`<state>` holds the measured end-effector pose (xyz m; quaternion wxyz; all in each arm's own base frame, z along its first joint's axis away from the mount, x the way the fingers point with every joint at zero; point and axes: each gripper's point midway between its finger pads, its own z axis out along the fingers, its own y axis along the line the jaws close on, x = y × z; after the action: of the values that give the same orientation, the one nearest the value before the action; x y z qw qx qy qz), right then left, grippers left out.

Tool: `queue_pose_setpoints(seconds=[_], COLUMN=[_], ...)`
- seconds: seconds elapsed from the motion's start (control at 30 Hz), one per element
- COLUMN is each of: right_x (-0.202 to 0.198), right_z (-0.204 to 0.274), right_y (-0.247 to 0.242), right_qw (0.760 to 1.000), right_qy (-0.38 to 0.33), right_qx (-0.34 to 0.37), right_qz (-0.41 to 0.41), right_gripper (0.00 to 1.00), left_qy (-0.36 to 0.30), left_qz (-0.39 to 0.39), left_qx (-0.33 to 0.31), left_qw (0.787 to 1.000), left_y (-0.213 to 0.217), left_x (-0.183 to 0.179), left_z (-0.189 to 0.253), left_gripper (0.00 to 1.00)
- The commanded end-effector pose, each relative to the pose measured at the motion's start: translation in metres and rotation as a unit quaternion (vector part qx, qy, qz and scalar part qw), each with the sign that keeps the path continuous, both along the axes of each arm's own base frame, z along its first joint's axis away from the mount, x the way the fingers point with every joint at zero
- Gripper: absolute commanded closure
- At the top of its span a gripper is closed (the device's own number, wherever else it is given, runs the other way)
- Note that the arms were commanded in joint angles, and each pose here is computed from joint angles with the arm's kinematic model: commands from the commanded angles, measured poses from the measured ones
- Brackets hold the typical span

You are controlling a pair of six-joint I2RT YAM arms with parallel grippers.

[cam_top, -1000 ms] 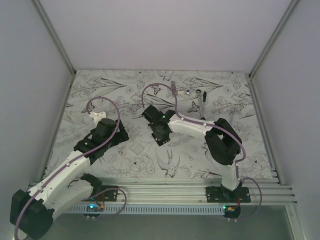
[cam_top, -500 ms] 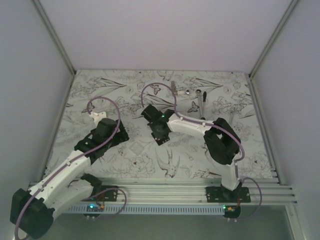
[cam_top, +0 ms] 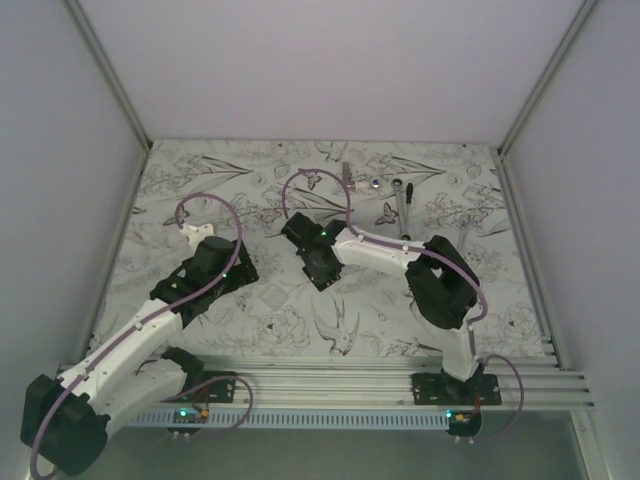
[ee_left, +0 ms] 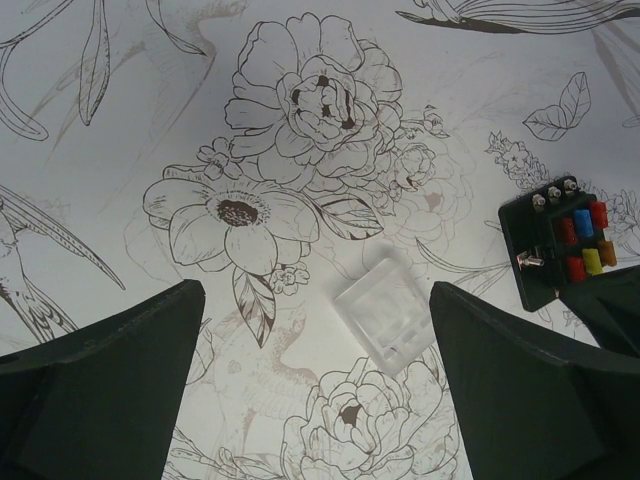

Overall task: Snap on the fuse box
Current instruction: Install the fuse at the fuse box base, then pick up the fuse box cover from the center of the board.

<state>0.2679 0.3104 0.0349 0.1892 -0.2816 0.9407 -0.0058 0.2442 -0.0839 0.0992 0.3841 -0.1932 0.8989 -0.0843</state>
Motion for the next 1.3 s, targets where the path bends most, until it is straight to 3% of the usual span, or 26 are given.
queue_pose_setpoints(seconds=[0.0,0.2,0.47,0.73,0.93,1.27], right_x=[0.0,0.002,-0.004,0.004,0.019,0.048], right_z=[0.024,0.075,0.106,0.093,0.075,0.053], right_y=[0.003,0.02,-0.025,-0.083,-0.1,-0.113], right_qw=[1.0,0.994,0.985,0.974,0.966,0.958], right_qy=[-0.016,-0.062,-0.128,-0.192,-0.187,-0.19], right_qx=[0.013,0.086,0.115,0.103,0.154,0.173], right_qz=[0.005,0.032,0.009,-0.056,-0.092,-0.124], right_gripper=[0.69,0.57,0.43,0.17,0.14,0.09], left_qy=[0.013,0.027,0.099,0.159,0.174,0.207], left_qz=[-0.003,-0.016,-0.054,-0.067,-0.069,0.029], left_qx=[0.0,-0.027,-0.056,0.014,0.05,0.081], left_qw=[1.0,0.999,0.992,0.985,0.981,0.974], left_y=[0.001,-0.007,-0.025,-0.041,-0.055,-0.067], left_x=[-0.006,-0.016,-0.041,-0.05,-0.041,-0.025], left_z=[-0.002,0.0,-0.007,-0.02,-0.024,-0.054], left_gripper=[0.0,0.0,0.0,0.0,0.0,0.0])
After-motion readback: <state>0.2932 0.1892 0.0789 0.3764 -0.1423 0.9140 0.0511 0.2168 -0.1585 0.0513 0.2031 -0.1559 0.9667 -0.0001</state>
